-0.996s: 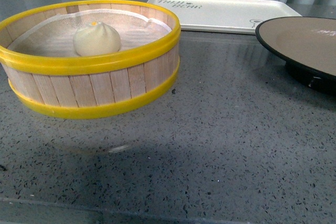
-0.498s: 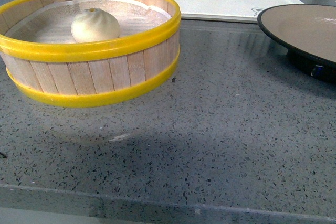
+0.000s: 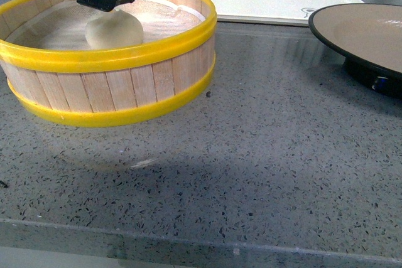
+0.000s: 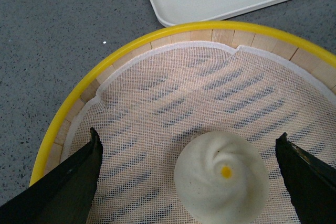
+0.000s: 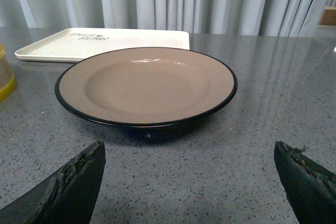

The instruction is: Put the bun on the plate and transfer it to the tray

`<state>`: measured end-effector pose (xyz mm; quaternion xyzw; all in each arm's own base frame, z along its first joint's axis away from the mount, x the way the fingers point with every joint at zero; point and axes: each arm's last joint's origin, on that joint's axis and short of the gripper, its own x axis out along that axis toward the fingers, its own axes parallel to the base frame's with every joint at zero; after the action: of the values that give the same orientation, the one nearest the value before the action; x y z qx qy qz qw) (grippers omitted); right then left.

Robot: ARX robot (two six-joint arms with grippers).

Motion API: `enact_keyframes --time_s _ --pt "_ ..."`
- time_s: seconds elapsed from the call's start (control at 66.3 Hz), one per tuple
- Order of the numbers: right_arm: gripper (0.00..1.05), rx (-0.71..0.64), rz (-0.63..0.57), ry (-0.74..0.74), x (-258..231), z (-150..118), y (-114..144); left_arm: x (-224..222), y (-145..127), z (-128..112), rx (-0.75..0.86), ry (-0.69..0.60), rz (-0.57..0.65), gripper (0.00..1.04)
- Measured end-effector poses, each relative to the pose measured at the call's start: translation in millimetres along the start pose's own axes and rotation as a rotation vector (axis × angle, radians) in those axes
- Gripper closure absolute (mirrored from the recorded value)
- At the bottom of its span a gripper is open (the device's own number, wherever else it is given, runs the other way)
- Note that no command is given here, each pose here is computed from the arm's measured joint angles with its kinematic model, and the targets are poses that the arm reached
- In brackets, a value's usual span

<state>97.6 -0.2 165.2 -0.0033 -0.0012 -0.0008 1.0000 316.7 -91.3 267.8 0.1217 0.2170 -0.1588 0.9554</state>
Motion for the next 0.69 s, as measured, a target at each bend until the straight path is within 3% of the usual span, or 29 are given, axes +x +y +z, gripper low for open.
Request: enact_keyframes --time_s 0.694 --pt "0.09 0.000 0.000 0.000 0 0 0 10 -11 -7 0.120 0.072 0.018 0.07"
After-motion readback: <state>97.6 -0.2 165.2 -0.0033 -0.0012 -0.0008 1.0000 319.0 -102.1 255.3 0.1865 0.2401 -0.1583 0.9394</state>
